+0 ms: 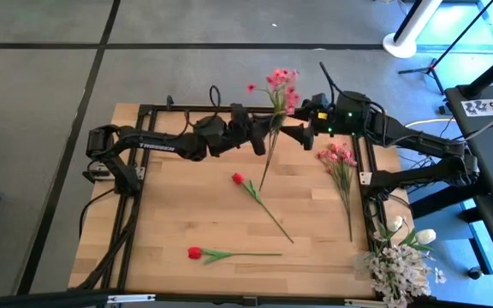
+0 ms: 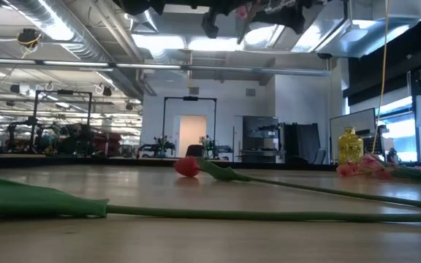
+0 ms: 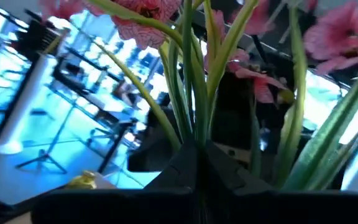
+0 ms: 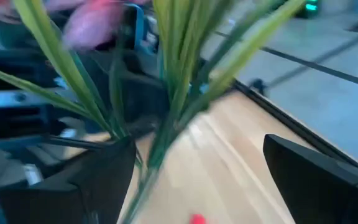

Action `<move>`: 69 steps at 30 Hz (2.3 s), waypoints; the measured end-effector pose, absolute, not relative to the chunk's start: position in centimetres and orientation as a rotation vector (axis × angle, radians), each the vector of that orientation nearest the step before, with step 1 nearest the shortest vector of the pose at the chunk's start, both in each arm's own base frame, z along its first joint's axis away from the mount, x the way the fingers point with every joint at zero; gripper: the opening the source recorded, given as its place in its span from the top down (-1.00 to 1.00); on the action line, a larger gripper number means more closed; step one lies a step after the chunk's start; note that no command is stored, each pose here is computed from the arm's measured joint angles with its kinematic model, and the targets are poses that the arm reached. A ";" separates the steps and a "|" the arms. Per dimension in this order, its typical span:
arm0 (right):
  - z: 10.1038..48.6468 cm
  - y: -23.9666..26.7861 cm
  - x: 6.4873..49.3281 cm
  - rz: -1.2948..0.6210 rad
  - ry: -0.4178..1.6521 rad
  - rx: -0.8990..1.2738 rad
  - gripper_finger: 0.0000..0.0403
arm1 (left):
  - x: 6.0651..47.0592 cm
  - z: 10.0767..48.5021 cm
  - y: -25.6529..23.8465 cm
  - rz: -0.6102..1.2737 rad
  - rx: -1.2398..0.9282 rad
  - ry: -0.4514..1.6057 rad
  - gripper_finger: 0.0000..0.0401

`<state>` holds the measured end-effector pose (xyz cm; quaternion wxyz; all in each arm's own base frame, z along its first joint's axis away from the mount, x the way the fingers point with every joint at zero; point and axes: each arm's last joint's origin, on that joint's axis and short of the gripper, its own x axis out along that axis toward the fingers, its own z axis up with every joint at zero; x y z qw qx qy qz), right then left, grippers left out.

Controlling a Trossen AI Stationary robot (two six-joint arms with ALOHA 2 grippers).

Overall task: Sort flowers into vase by color
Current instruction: Put the left pink flowers into the yellow vase

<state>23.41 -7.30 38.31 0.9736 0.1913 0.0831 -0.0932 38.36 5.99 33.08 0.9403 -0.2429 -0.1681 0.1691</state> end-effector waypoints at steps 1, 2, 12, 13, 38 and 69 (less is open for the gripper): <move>38.4 -7.3 23.6 -0.157 0.152 0.400 -0.69 | 38.4 33.1 5.9 0.333 -0.494 -0.344 0.98; 38.4 -7.3 23.8 -0.130 0.150 0.419 -0.66 | 38.4 33.1 5.9 0.323 -0.490 -0.346 0.98; 38.3 -7.4 24.7 -0.074 0.126 0.457 0.11 | 38.3 33.6 5.6 0.270 -0.439 -0.378 0.91; 38.4 -7.4 24.7 -0.073 0.119 0.454 0.21 | 38.3 33.6 5.6 0.270 -0.439 -0.378 0.88; 40.6 -7.6 15.2 -1.044 0.167 0.033 0.95 | 25.2 41.2 4.1 0.454 -0.209 0.049 0.28; 35.4 -14.0 11.5 -1.618 0.294 0.100 0.91 | 26.0 39.8 0.3 0.457 -0.199 0.115 0.35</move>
